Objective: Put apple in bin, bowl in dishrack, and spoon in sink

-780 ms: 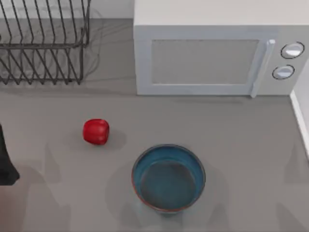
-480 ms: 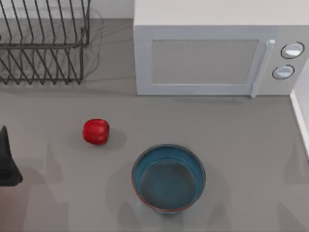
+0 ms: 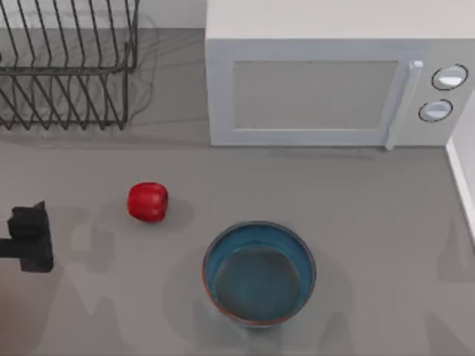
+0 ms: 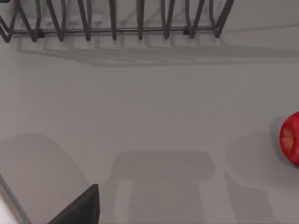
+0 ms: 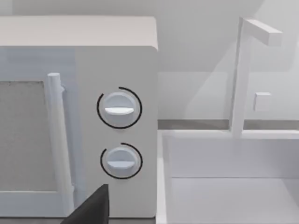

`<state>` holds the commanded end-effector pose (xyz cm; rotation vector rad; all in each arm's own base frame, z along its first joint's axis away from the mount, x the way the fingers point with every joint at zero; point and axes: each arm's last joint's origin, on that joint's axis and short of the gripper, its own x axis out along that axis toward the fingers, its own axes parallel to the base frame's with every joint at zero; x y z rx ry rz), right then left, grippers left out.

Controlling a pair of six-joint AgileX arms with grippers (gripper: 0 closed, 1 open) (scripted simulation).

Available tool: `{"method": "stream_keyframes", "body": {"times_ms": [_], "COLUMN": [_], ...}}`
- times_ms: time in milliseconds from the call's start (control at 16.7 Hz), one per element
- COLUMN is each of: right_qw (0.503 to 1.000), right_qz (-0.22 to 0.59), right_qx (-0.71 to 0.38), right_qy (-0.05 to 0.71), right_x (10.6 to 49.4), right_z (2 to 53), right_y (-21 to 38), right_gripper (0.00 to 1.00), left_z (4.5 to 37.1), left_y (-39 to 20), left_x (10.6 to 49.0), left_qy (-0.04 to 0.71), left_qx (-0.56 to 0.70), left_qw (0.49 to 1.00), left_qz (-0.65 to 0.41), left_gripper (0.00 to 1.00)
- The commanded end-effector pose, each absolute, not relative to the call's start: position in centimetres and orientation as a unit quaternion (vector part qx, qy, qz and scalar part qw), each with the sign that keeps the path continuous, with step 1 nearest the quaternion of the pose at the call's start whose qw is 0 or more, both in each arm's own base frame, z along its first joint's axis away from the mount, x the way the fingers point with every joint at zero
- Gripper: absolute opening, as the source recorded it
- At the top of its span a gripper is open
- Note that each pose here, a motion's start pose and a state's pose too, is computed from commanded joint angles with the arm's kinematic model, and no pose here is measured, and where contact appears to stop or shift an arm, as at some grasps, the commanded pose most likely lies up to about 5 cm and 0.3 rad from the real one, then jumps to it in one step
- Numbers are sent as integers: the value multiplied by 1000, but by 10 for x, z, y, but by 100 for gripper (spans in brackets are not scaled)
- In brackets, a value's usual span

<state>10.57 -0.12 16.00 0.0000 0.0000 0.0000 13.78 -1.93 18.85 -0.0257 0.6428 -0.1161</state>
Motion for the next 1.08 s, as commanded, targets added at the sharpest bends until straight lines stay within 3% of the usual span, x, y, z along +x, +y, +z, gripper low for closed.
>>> {"method": "stream_keyframes", "body": {"times_ms": [540,1080], "right_qw": [1000,1000], "right_qz": [0,0], "right_qx": [0,0], "right_qy": [0,0], "right_x": [106,106], "right_z": [160,160], "right_y": [-1,-1], "right_gripper": [100,100], "left_z": [225,190], "left_y": [-78,-150], "left_x": [254,363], "left_qy": [608,724], "left_qx": [4,31], "left_qw": [791,689], "left_qz": [-63,-22], "left_gripper": [100,100]}}
